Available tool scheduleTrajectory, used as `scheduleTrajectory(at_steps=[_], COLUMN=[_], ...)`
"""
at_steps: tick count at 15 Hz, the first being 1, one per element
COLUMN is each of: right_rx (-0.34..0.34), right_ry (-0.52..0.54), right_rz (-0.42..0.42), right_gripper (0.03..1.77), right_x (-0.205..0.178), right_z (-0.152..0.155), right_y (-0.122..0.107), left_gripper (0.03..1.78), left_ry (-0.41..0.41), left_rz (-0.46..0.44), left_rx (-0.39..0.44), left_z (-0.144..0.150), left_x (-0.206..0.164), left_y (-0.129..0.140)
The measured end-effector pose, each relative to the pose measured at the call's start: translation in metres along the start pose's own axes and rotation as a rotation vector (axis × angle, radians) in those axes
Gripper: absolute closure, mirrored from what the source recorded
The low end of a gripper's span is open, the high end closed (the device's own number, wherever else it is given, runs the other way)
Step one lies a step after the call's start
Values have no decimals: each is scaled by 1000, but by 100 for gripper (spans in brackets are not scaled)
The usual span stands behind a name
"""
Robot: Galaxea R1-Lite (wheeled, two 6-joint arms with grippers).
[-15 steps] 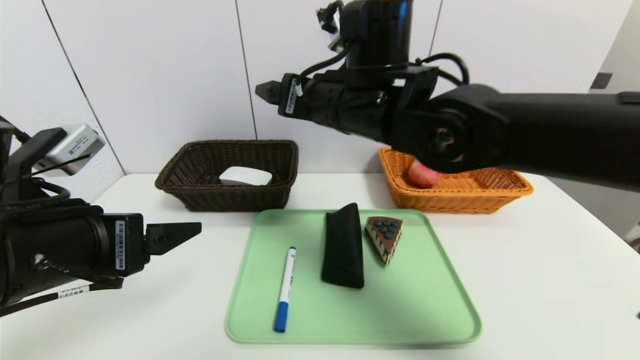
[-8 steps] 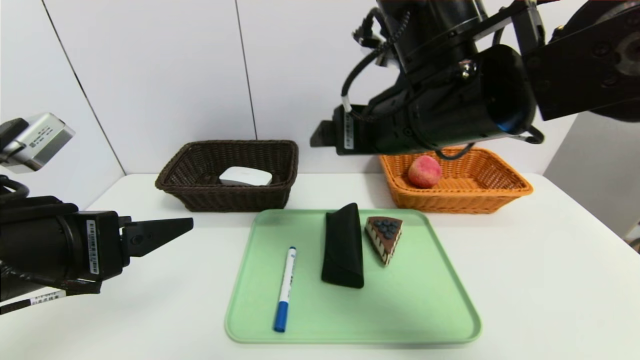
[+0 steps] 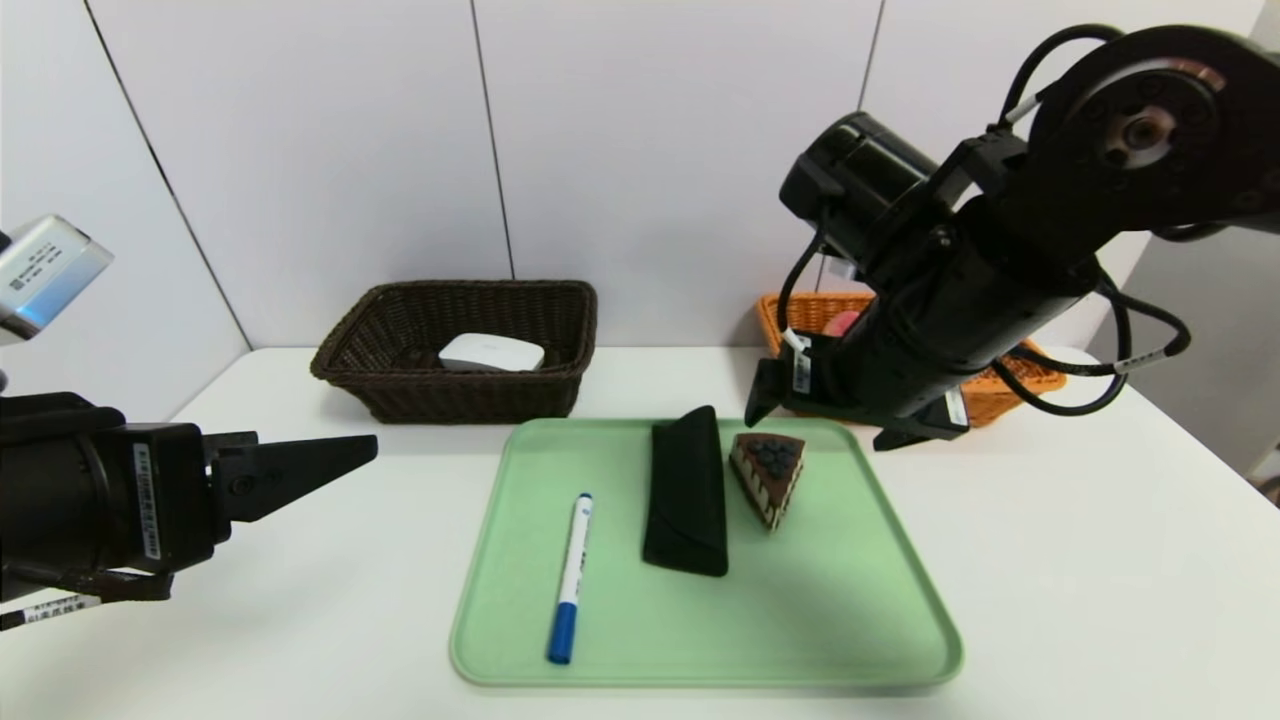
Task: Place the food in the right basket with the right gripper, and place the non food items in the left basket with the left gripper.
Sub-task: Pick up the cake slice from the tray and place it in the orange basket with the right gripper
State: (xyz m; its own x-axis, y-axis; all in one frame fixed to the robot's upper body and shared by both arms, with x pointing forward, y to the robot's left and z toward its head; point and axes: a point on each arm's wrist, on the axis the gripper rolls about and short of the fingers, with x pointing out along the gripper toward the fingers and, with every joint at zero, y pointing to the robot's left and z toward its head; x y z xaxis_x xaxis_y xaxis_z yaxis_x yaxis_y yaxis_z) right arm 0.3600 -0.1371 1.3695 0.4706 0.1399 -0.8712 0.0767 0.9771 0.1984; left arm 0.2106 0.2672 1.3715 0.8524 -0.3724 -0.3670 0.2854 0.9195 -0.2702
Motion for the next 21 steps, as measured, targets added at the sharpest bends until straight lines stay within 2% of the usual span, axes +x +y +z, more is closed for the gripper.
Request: scheduleTrajectory(at_steps=[2,8,12,15,21], right_rx=[49,87,91,88,79], right_ry=[54,116,145,171,164], right_rz=[-2,-72,-96,-72,-75], right_gripper=[11,10,10,10,10], right_x=[17,57,75,79,92], right_z=[7,18,19,18,20], right_y=[-5,-12,-13,-10,-7], left_gripper=[12,12,12,12,12], left_ry=[2,11,12,14,18], left_rz=[-20,-37,-36,-35,-34], left_rx=[-1,-2,-2,-1,0], left_z=[0,-4,-6,-6,-7], left_x=[-2,-5,-6,-6,-5], left_y=[0,1,2,2,2])
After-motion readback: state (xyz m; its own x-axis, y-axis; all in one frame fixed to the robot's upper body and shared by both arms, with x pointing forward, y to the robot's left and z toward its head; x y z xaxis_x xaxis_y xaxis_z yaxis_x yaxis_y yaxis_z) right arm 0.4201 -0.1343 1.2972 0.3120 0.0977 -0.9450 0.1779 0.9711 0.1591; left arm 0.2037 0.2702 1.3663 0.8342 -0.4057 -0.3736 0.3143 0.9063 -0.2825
